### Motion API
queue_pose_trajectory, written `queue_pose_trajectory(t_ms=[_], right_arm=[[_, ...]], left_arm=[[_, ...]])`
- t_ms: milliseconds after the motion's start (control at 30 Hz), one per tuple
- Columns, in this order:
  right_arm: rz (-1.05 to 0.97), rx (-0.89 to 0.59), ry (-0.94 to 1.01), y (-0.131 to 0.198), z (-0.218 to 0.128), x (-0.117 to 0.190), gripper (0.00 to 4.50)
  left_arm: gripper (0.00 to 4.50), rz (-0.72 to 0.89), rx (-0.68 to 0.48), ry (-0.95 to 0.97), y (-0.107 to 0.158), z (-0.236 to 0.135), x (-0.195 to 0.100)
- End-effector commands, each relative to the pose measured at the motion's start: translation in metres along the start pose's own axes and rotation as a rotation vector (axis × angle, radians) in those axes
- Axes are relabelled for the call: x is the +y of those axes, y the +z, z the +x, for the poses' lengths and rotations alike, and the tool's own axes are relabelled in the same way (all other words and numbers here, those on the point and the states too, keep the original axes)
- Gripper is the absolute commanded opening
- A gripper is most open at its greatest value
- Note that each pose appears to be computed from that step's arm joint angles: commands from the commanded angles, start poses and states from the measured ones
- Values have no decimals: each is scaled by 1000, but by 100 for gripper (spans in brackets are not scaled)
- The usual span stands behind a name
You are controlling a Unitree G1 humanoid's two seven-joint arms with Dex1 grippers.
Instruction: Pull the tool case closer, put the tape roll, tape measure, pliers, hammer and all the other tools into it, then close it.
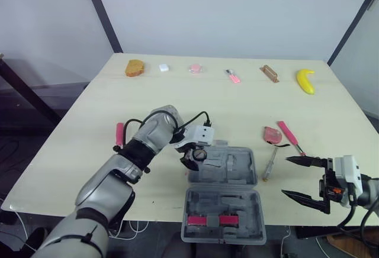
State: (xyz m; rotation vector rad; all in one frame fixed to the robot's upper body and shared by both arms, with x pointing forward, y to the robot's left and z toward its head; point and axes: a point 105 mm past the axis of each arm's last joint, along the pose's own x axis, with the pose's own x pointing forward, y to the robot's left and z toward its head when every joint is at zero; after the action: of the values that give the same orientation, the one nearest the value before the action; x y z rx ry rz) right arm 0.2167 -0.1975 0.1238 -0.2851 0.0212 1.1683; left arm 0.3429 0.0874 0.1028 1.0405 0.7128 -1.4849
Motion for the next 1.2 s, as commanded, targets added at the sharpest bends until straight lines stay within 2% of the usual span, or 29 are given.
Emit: queue_pose_trajectory(t_ms=[33, 267, 367, 467, 533, 633, 667, 767, 933, 967, 1033, 1067, 1100, 1200], right_arm=[[-35, -14, 5, 6, 1, 0, 450], [-31, -19, -1, 5, 2, 1, 450], [-27, -28, -7, 4, 5, 1, 450], [-24, -54, -22, 8, 8, 0, 450], [-19, -81, -42, 12, 10, -2, 450], [-12, -105, -60, 14, 11, -3, 450], [-13, -105, -63, 13, 12, -3, 450], [-16, -101, -66, 11, 13, -3, 450], [-22, -103, -67, 10, 16, -2, 450], [-23, -104, -66, 9, 18, -2, 450], [-26, -109, -67, 8, 21, 0, 450], [-27, -110, -67, 8, 22, 0, 450], [-27, -112, -67, 8, 23, 0, 450], [-31, -113, -66, 7, 26, 2, 450]], left_arm=[[444, 33, -41, 9, 14, -14, 0], [444, -34, -202, 44, 14, -25, 2], [444, -89, -379, 79, 3, -25, 2], [444, -120, -462, 106, -7, -22, 0], [444, -140, -559, 112, -5, -24, -2], [362, -129, -655, 156, -4, -26, -2], [314, -116, -676, 169, -5, -26, -2], [314, -106, -736, 180, -6, -26, -3], [314, -99, -735, 196, -13, -23, 2], [271, -108, -741, 198, -15, -22, 4], [258, -127, -759, 211, -17, -21, 9], [190, -129, -759, 217, -18, -21, 10], [177, -125, -756, 222, -18, -21, 11], [177, -125, -765, 220, -20, -20, 14]])
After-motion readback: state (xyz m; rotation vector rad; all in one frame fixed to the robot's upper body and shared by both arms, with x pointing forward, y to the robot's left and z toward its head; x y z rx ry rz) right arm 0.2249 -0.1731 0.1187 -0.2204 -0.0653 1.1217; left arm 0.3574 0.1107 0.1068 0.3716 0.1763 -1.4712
